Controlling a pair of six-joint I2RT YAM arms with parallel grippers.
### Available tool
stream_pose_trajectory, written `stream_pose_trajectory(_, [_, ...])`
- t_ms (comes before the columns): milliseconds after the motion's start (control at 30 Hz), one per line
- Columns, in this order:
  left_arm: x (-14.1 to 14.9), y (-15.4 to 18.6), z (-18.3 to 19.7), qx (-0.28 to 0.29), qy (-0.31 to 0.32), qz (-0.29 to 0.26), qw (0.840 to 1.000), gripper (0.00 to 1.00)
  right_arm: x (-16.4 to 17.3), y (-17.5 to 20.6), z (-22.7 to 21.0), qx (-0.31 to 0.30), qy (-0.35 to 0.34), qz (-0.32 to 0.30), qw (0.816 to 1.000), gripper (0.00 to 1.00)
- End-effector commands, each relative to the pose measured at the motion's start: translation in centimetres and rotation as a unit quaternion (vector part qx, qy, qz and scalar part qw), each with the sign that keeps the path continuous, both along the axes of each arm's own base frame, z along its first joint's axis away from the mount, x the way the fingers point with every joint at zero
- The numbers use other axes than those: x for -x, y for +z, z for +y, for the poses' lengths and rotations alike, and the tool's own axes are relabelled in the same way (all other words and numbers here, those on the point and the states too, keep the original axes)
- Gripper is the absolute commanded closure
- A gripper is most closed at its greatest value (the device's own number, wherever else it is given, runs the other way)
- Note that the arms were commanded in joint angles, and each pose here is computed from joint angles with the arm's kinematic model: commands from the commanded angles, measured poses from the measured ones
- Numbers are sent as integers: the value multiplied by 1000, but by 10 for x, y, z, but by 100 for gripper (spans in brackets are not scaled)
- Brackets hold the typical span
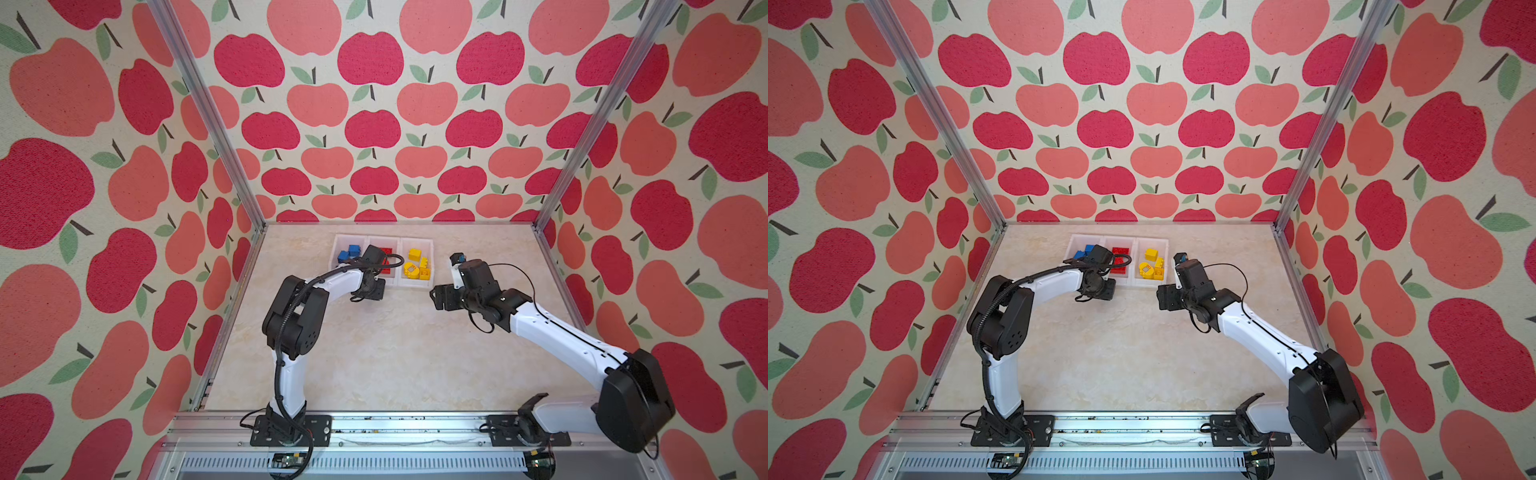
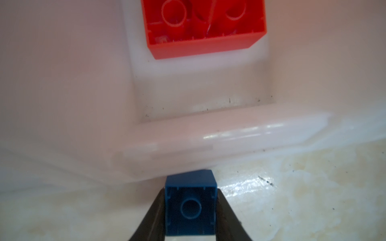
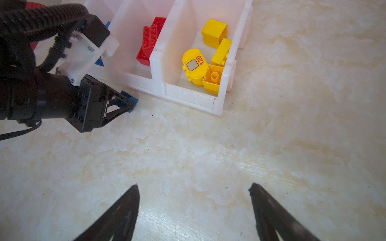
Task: Sort the legos into containers by color
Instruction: Pick up the lego from the center of the table.
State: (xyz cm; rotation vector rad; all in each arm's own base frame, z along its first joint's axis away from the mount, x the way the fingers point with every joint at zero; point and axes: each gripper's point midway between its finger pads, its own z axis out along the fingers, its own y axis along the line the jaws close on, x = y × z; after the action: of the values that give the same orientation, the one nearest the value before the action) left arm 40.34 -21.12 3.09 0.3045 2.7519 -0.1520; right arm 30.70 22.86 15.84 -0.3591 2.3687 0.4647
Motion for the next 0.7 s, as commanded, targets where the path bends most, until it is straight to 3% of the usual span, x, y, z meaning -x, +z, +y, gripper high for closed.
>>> stream_pose_trajectory(0, [0,1,1,-14,-2,-2,1000,67,1,2,-7,-4,-13,0,1000,15])
stream_pose_trajectory(300, [13,12,5,-12,2,-7,1000,72,0,3,-6,-8,-13,-2,1000,15])
stream_pose_trajectory(667, [28,61,19,-7,15,-51,999,73,-1,5,-3,-15,-11,-2,1000,15])
